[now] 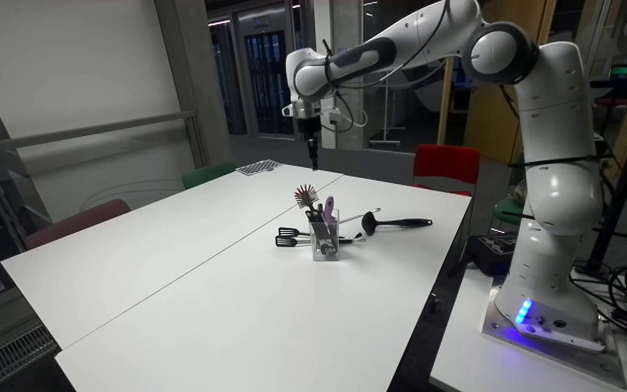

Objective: Take the can open out of the holder and put it on the table

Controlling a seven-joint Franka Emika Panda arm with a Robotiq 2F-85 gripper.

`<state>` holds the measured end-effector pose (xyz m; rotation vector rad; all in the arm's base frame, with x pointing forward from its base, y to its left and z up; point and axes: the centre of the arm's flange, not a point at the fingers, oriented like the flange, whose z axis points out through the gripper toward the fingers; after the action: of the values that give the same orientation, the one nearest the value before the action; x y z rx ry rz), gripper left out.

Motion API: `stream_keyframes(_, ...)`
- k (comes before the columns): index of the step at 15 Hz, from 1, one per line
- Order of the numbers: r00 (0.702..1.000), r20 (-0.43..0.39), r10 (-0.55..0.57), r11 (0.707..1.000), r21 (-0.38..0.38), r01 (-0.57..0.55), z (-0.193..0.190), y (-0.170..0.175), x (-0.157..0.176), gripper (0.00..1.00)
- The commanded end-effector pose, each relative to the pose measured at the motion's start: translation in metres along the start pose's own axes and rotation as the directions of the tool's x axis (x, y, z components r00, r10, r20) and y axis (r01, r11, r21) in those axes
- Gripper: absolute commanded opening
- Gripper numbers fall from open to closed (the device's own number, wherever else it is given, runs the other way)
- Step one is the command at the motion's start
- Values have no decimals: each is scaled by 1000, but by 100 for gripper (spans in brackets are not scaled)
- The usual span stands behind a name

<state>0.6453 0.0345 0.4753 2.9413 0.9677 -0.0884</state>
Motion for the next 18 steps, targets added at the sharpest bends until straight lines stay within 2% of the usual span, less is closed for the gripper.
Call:
stream_keyframes(1,997,55,-51,992,122,44,19,14,43,100)
stream_keyframes(4,986,156,-56,981,193,26,29,7,61,100)
stream_keyframes(10,952,301,-53,967,255,-26,13,-11,70,100)
stream_keyframes(14,951,298,-82,962,273,-3,8,-19,84,100)
stream_keyframes(18,955,287,-77,964,266,-2,28,-24,104,100)
